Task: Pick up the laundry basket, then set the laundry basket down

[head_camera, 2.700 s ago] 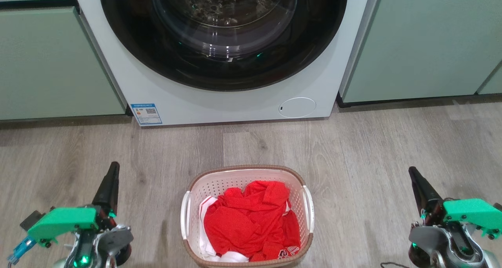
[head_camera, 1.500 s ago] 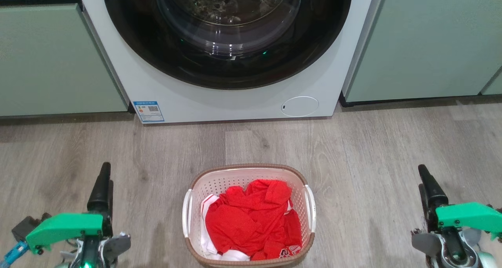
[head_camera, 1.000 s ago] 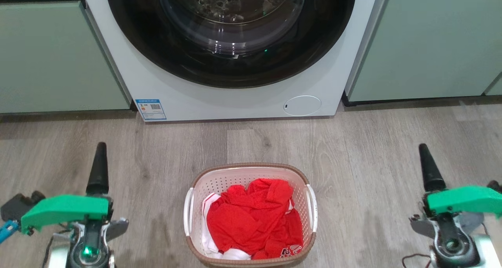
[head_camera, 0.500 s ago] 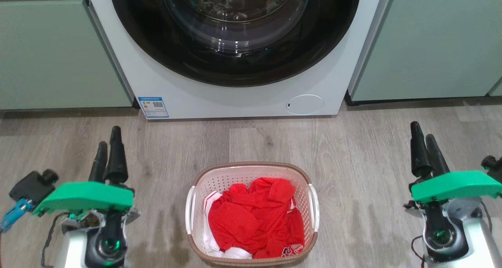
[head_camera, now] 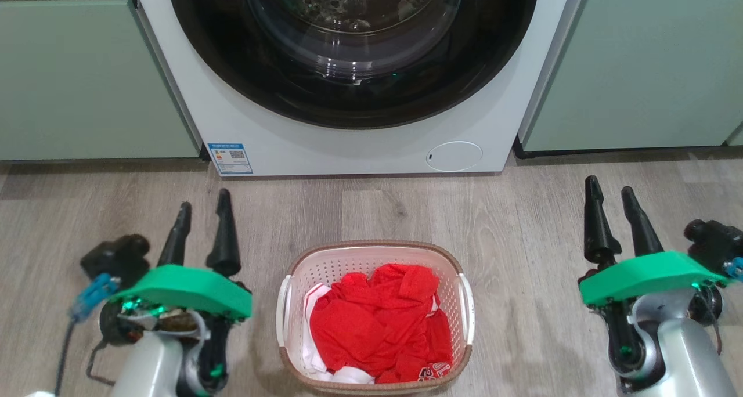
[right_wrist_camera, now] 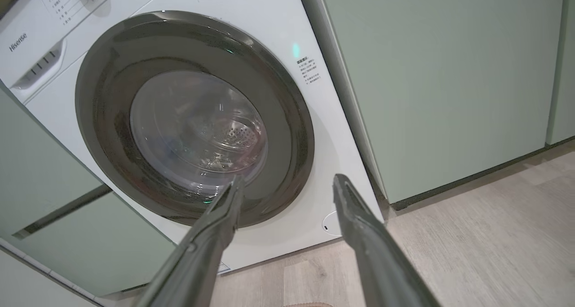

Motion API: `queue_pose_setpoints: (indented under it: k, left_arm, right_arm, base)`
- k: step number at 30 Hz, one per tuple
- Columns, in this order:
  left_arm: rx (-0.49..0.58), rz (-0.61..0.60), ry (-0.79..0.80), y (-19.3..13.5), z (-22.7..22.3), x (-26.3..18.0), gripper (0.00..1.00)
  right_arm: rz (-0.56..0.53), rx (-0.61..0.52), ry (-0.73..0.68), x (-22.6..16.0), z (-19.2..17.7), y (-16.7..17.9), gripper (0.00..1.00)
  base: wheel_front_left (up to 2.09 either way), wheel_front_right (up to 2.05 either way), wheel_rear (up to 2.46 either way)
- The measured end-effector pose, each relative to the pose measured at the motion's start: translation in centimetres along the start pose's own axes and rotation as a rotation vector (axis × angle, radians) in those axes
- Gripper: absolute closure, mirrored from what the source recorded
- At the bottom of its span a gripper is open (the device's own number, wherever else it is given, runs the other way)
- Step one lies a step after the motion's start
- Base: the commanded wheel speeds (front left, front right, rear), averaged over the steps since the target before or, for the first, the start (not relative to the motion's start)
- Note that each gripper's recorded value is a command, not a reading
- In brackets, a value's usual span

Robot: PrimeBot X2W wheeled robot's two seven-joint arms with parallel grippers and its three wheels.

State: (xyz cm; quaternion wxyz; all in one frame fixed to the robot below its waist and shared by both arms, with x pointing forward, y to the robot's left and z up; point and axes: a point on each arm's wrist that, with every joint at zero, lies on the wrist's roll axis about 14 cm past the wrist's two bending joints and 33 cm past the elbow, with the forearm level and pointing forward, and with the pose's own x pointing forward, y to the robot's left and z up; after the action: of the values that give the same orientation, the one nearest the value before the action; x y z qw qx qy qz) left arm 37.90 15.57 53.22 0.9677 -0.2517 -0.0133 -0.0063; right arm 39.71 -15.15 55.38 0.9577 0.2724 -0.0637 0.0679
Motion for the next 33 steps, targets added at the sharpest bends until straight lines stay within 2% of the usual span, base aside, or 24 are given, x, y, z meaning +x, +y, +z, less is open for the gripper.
queue_pose_setpoints:
  k: [10, 14, 21, 28, 33]
  left_arm:
    - [0.201, -0.089, 0.076, -2.0, -3.0, -0.5, 0.00]
    - [0.300, -0.136, 0.073, -3.0, -3.4, -0.5, 0.00]
    - [0.409, -0.172, 0.072, -3.8, -4.2, -0.6, 0.00]
    - [0.431, -0.141, 0.049, -3.4, -4.0, -0.4, 0.00]
    - [0.374, -0.153, 0.011, -4.1, -3.1, 0.0, 0.00]
  right_arm:
    - [0.026, -0.141, 0.032, 0.0, -1.2, 0.5, 0.00]
    - [0.025, -0.180, 0.042, -0.1, -1.6, 0.3, 0.00]
    - [0.054, -0.270, 0.053, 0.0, -2.3, 0.8, 0.00]
    - [0.079, -0.326, 0.033, 0.6, -2.0, 1.4, 0.00]
    - [0.088, -0.349, 0.024, 0.7, -2.0, 1.5, 0.00]
  base:
    - [0.00, 0.00, 0.00]
    - [0.00, 0.00, 0.00]
    - [0.00, 0.00, 0.00]
    - [0.00, 0.00, 0.00]
    - [0.00, 0.00, 0.00]
